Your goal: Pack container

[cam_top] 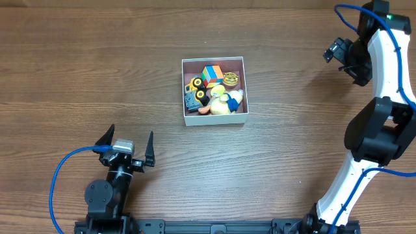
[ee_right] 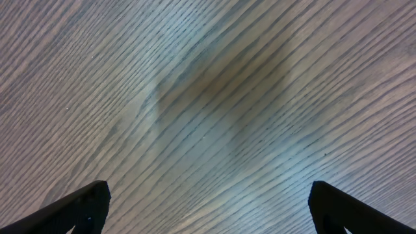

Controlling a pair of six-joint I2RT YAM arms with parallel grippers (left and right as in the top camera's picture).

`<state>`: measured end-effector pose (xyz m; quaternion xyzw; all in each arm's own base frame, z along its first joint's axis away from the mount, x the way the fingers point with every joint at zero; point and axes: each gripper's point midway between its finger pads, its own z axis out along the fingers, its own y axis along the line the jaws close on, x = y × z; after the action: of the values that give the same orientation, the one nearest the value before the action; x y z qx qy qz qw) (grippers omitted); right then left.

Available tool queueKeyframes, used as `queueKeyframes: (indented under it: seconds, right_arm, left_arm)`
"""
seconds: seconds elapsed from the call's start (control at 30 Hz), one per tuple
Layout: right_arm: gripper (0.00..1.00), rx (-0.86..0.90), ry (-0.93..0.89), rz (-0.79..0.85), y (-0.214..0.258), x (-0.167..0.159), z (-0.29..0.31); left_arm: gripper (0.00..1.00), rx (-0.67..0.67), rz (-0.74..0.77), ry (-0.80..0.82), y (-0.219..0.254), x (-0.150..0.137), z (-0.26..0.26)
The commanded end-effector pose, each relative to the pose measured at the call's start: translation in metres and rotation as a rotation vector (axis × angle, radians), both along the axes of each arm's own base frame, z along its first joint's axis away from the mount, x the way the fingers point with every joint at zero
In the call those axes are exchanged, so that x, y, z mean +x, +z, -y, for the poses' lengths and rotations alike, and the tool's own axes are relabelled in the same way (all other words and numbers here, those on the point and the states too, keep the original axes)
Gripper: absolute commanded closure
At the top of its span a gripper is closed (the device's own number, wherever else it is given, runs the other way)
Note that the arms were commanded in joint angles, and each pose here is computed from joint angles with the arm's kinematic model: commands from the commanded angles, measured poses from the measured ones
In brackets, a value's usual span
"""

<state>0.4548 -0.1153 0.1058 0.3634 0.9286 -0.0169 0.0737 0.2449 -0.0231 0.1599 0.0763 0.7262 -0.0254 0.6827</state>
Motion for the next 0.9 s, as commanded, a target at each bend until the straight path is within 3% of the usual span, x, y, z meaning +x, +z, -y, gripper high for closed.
queueKeyframes:
  seconds: [0.0, 0.47, 0.63, 0.87]
  right_arm:
    - [0.00, -0.004, 0.004, 0.006, 0.002, 0.001, 0.000]
    - [0.00, -0.009, 0.020, 0.029, 0.013, 0.002, -0.008]
    - [0.00, -0.028, 0.091, 0.139, 0.063, 0.006, -0.041]
    - [0.00, -0.033, 0.283, 0.348, 0.153, -0.010, -0.131]
  left_arm:
    - [0.00, -0.013, 0.003, 0.012, 0.000, 0.000, -0.002]
    - [0.00, -0.013, 0.003, 0.012, -0.001, 0.000, -0.002]
    - [0.00, -0.013, 0.003, 0.012, -0.001, 0.000, -0.002]
    - [0.00, -0.013, 0.003, 0.012, -0.001, 0.000, -0.002]
